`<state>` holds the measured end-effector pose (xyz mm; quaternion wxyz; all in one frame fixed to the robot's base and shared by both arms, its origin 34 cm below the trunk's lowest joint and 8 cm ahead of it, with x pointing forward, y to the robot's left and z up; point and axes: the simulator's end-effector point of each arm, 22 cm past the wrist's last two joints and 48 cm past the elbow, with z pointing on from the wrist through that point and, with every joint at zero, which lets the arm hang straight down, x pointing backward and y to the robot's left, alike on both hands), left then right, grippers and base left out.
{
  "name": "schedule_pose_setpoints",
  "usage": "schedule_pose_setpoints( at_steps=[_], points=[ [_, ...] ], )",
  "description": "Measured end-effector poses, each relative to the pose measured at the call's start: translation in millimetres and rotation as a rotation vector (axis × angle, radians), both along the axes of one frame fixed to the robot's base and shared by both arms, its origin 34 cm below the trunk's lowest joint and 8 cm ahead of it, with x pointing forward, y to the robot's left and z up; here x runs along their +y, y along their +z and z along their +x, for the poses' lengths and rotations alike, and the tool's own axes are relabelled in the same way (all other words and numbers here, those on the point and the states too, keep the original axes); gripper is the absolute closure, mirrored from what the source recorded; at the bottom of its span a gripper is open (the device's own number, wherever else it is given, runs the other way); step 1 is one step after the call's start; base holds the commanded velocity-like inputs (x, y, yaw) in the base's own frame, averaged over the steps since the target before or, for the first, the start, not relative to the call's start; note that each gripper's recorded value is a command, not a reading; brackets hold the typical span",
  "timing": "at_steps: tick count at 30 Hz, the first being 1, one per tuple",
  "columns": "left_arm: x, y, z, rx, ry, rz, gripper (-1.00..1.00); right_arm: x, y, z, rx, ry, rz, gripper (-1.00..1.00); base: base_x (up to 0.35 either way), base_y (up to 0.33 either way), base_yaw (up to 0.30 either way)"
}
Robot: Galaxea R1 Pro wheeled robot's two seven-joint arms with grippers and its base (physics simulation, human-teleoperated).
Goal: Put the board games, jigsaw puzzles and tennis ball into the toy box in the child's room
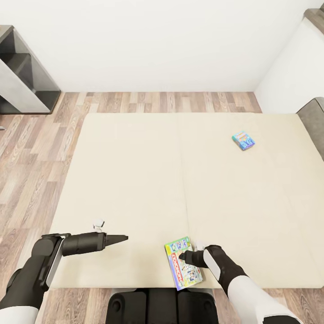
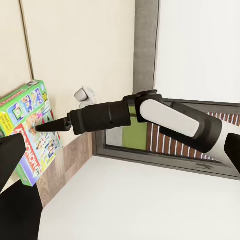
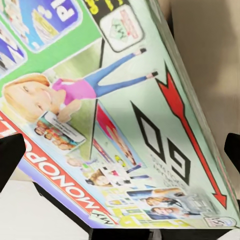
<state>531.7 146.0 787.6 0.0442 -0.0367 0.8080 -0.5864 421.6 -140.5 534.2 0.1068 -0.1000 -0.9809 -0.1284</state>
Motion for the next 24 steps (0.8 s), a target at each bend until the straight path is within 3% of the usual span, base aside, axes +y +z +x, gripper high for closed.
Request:
schedule_pose_setpoints(
  at_steps=[5, 9, 24],
  points=[
    [-1, 1, -1, 0.003, 0.001, -0.018, -1.0, 0, -3, -4, 0.008, 0.0, -0.001, -1.0, 0.0, 0.0, 0.0],
    [-5, 17, -2, -0.001, -0.003, -0.1, -1.0, 0, -5, -7, 0.014, 0.0, -0.001, -1.0, 0.0, 0.0, 0.0],
    [-4, 12, -4, 0.009, -0.003, -0.1, -1.0, -1, -8, -12, 0.025, 0.002, -0.002, -1.0, 0.0, 0.0, 0.0]
  ],
)
